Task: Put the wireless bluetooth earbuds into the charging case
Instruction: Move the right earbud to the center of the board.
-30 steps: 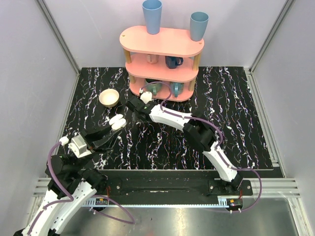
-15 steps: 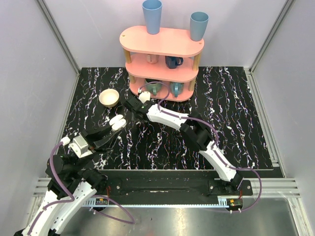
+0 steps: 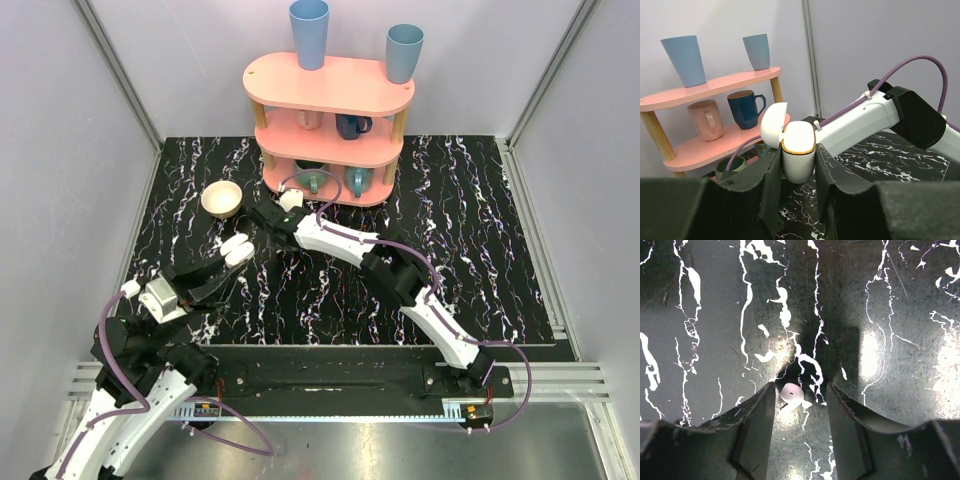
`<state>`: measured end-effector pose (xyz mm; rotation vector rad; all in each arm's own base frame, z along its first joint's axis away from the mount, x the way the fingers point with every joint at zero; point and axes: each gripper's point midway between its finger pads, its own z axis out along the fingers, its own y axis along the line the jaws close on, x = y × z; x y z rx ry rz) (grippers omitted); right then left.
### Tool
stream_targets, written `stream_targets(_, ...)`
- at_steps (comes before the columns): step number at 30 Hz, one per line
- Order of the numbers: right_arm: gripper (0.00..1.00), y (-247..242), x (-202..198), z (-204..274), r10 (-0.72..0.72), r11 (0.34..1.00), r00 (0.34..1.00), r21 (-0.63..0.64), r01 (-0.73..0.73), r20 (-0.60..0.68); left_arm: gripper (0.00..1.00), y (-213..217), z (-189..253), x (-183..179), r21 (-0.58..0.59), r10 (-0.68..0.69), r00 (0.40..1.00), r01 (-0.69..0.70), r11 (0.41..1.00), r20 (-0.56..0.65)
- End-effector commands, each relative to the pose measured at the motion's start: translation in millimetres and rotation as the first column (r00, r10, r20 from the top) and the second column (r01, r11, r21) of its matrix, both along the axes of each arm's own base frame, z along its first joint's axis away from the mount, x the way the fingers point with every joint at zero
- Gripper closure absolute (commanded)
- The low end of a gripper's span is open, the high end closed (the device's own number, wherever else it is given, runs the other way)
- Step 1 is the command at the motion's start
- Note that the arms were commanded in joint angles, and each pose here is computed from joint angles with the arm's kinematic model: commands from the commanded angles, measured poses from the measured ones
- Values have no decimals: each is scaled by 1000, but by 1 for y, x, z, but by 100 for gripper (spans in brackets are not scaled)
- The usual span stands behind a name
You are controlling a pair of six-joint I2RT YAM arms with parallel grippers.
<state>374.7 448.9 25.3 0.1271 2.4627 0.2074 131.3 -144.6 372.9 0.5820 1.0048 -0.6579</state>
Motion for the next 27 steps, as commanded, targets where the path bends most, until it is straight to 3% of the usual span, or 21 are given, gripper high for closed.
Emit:
stream_targets(1, 49, 9, -3, 5, -11, 1000, 1000, 14, 11, 12, 100, 12, 17, -4, -46, 41, 998, -38, 998, 47)
stream_targets(27, 62, 6, -12, -19, 20, 999, 1000, -43, -21, -19, 100, 12, 16, -5, -51, 40, 998, -38, 998, 41)
